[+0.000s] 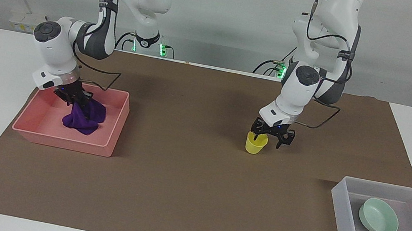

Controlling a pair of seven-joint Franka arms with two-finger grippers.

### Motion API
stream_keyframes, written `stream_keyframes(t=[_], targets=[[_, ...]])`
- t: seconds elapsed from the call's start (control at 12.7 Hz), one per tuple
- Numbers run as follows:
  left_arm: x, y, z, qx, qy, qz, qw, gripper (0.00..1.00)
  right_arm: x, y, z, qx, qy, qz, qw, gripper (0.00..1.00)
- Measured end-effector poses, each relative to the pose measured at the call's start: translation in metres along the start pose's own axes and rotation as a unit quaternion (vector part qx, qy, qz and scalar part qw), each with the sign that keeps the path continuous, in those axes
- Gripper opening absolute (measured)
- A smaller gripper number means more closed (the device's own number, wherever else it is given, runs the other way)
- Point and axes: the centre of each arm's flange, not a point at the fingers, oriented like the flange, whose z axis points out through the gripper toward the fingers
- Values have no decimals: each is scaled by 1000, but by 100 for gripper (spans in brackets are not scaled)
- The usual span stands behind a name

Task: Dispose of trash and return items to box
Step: 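Grasp the yellow cup with the left gripper while the right gripper releases the cloth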

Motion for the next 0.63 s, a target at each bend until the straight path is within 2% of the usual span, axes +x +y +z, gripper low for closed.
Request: stream_keyframes(t=[0.08, 0.16, 0.32, 0.39, 0.47, 0.63], targets=[[-1, 2, 2, 0, -1, 0, 1000, 67, 1, -1, -1, 0, 1, 0, 1000, 50], [-1, 3, 3, 0, 0, -9, 1000, 57, 2, -2, -3, -1, 4, -2, 1000, 62], [1, 3, 2, -3, 13, -35, 999, 26, 10, -9, -22, -3, 21, -2, 1000, 84], [2, 3, 1, -4, 16, -42, 999, 13, 15, -18, -37, -4, 26, 6, 1000, 96], [3, 3, 1, -5, 18, -44, 999, 4, 19, -29, -54, -3, 26, 17, 1000, 100], [4, 1, -2, -4, 20, -49, 999, 3, 28, -58, -87, -2, 23, 39, 999, 100]])
